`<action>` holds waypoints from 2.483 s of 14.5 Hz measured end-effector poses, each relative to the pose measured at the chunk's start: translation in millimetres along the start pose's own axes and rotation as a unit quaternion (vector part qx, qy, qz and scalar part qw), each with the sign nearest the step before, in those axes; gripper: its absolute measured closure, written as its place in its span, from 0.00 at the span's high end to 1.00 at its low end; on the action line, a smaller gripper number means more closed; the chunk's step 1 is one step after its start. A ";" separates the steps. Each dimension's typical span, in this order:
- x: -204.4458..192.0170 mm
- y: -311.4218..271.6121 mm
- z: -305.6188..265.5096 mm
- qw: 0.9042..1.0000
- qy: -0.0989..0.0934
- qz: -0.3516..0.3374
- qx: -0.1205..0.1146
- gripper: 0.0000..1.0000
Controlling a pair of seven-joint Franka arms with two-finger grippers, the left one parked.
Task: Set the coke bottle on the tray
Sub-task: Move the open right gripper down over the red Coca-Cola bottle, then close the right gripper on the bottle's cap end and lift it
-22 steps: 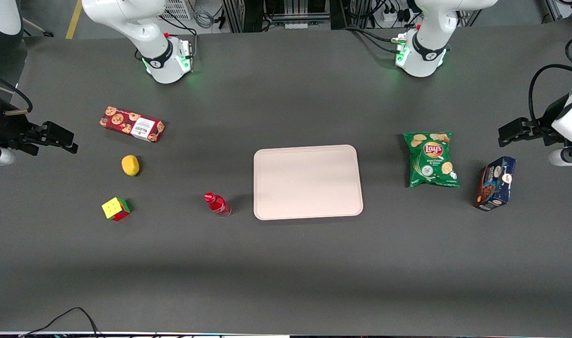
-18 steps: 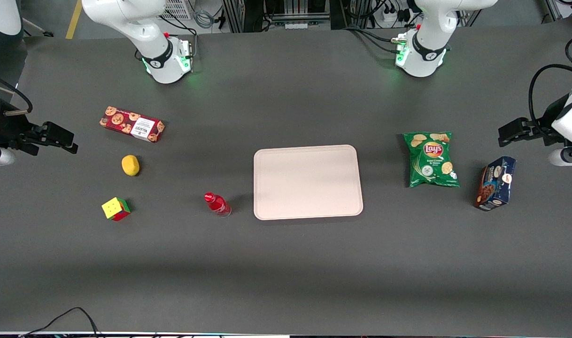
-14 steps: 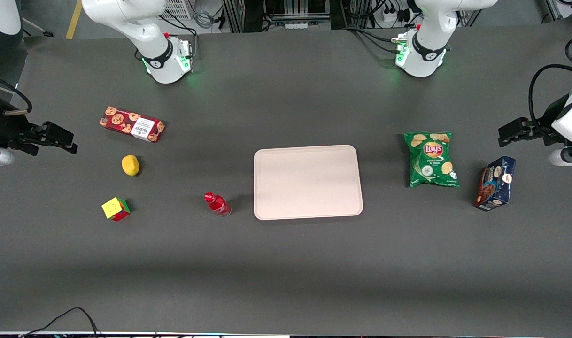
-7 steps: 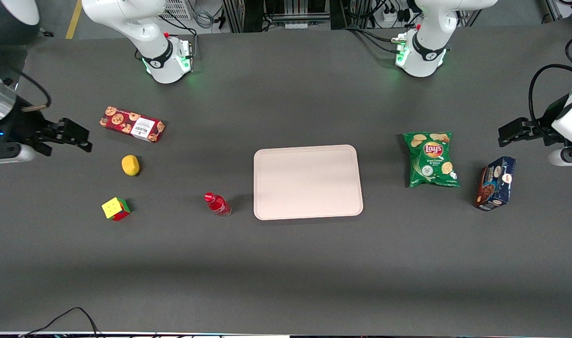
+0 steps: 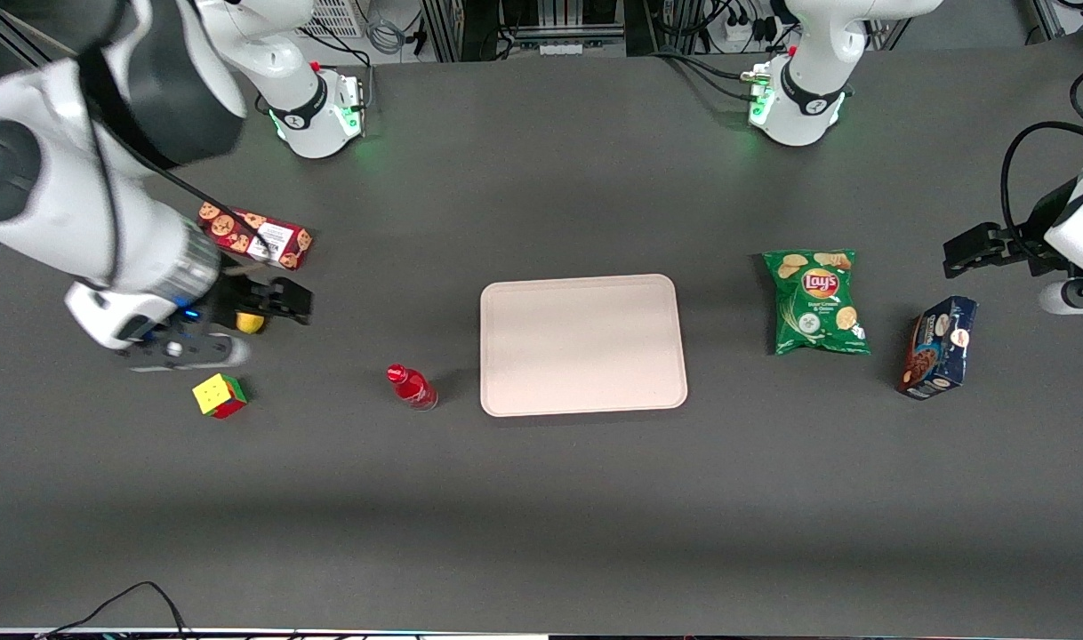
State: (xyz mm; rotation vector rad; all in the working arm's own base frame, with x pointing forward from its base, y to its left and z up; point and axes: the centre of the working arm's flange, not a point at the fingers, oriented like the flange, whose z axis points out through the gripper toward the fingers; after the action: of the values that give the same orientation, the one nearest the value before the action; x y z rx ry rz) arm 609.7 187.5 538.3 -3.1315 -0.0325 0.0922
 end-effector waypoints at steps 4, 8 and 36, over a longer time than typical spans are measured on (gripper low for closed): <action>12.3 -63.2 56.3 1.000 -0.005 -0.018 -0.004 1.00; 27.4 -80.8 109.5 1.000 -0.005 -0.026 -0.005 1.00; 20.8 -81.4 220.9 0.999 0.029 -0.040 -0.004 0.35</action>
State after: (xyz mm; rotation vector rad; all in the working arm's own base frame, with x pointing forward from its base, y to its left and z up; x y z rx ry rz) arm 615.7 271.1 317.3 -3.1332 -0.1568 0.0012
